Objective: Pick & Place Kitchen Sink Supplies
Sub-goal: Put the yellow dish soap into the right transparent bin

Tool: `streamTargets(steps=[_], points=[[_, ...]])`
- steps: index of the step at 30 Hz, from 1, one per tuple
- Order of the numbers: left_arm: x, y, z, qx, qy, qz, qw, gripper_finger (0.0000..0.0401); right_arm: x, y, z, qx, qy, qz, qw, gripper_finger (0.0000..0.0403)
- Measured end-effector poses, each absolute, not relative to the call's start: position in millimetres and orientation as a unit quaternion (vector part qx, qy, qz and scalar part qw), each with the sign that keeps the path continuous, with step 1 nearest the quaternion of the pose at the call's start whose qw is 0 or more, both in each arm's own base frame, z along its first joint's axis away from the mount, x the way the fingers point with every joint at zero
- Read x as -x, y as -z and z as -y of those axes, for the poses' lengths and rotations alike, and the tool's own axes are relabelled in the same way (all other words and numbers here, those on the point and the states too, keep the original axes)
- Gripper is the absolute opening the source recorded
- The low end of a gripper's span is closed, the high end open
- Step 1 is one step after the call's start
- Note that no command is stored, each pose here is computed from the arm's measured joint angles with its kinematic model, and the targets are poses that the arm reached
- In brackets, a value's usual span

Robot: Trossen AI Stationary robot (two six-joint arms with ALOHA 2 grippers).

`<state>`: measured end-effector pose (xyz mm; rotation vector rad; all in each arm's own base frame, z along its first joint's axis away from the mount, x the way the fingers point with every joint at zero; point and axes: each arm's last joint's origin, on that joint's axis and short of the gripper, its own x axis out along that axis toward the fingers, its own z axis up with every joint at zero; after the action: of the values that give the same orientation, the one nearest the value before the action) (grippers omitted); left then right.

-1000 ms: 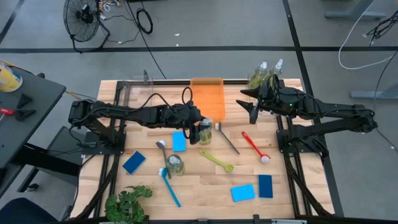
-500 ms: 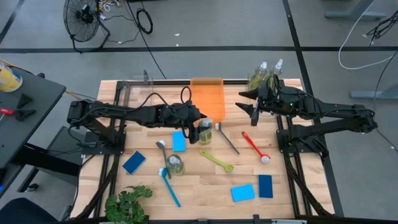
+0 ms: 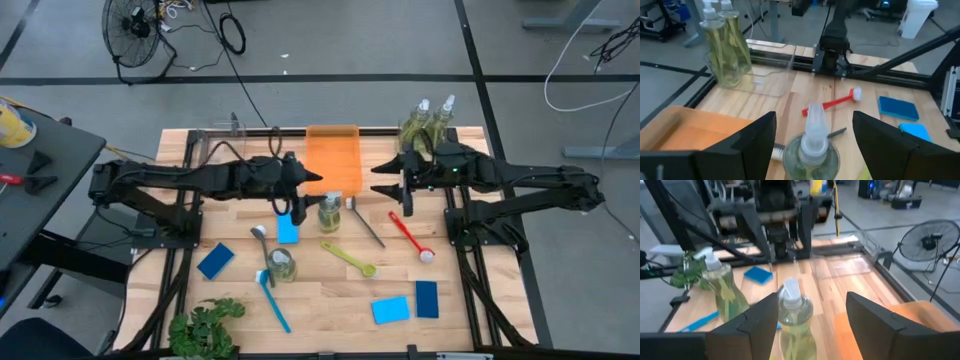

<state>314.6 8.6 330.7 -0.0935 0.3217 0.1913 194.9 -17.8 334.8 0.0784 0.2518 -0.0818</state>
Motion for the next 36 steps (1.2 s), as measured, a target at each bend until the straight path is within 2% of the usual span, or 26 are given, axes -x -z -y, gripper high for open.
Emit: streamTargets(steps=[9, 15, 22, 36], points=[[-292.3, -355.8, -11.4, 0.043, -0.142, -0.115, 0.982, 0.0268, -227.8, -310.1, 20.9, -0.041, 0.042, -0.18, 0.982, 0.0238], [-287.5, -359.3, -12.7, 0.04, -0.164, -0.111, 0.979, 0.0268, -245.9, -294.4, 22.8, -0.045, 0.034, -0.204, 0.977, 0.0268], [-287.7, -358.7, -12.7, 0.041, -0.164, -0.113, 0.979, 0.0268, -270.1, -283.6, 22.9, -0.049, -0.011, -0.182, 0.982, 0.0295], [-287.5, -358.7, -13.6, 0.039, -0.18, -0.111, 0.977, 0.0268, -301.2, -258.7, 25.4, -0.028, -0.024, -0.171, 0.985, 0.029]])
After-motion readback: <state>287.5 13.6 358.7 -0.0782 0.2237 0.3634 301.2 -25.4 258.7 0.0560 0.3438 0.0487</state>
